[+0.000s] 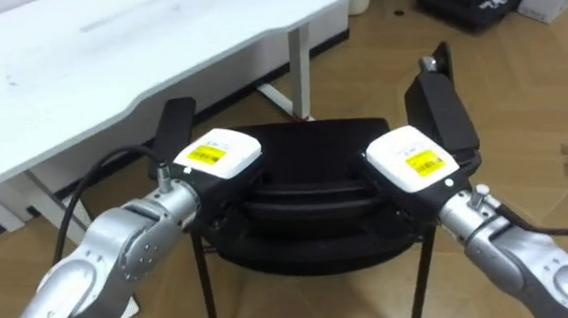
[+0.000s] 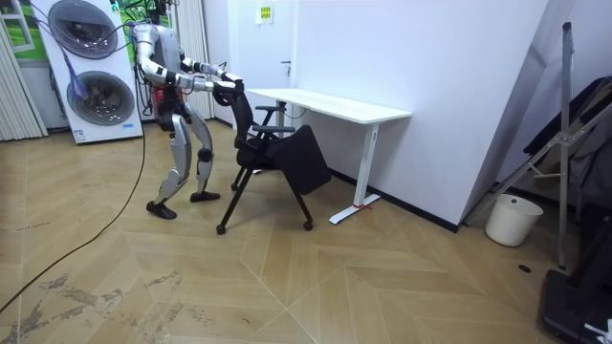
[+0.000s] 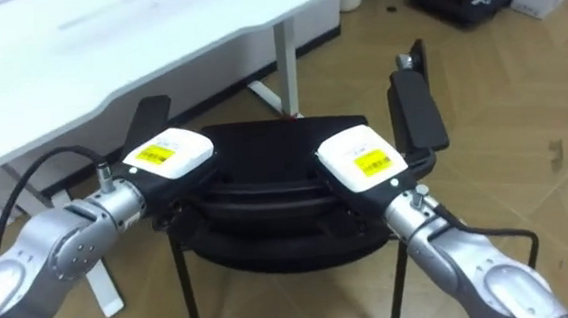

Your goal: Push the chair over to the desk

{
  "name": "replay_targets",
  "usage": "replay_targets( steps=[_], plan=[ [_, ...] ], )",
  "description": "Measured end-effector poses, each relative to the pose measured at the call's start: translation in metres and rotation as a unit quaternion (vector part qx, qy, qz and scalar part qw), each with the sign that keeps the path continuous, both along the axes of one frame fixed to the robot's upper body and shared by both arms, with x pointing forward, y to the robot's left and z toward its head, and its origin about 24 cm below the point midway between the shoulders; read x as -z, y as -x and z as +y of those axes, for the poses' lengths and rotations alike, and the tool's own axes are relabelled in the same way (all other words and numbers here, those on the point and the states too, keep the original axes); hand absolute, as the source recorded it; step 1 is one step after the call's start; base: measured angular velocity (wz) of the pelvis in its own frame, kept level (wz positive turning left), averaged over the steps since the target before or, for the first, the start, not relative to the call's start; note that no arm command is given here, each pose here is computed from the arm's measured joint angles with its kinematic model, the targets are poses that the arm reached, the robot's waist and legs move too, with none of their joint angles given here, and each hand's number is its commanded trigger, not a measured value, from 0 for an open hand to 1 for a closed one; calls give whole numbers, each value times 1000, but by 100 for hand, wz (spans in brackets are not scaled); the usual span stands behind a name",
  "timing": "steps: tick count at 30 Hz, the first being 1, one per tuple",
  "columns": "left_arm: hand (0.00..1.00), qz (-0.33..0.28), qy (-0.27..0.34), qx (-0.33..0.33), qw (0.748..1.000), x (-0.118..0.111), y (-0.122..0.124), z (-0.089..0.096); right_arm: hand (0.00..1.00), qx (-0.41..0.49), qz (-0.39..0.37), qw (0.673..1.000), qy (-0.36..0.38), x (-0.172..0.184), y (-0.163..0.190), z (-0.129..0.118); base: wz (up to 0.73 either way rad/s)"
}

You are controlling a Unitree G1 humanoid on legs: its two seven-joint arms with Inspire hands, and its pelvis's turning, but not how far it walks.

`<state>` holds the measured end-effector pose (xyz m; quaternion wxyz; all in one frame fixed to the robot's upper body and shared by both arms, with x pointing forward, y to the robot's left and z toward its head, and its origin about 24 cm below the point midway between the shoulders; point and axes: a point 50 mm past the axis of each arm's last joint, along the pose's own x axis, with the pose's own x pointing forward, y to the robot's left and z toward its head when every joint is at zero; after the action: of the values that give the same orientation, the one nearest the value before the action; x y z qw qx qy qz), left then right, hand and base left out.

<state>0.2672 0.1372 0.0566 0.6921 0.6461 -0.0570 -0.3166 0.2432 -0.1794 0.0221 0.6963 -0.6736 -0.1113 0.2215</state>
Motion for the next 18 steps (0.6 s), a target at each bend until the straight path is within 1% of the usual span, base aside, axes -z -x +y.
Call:
replay_targets(
  steps=[4, 8, 12, 16, 18],
  plan=[
    [100, -3, 0, 1, 1000, 0, -1, -1, 100, 9, 10, 1000, -11, 8, 2, -1, 42],
    [100, -11, -8, 1, 1000, -2, -2, 4, 100, 3, 5, 1000, -20, 10, 2, 6, 40],
    [100, 2, -15, -5, 1000, 4, -2, 8, 100, -1, 19, 1000, -21, 16, 3, 12, 83],
    [100, -7, -14, -1, 1000, -1, -4, 8, 100, -1, 13, 1000, -17, 12, -1, 10, 70],
    [100, -11, -13, -4, 1000, -2, -4, 8, 100, -2, 12, 1000, -15, 10, -3, 10, 48]
  ],
)
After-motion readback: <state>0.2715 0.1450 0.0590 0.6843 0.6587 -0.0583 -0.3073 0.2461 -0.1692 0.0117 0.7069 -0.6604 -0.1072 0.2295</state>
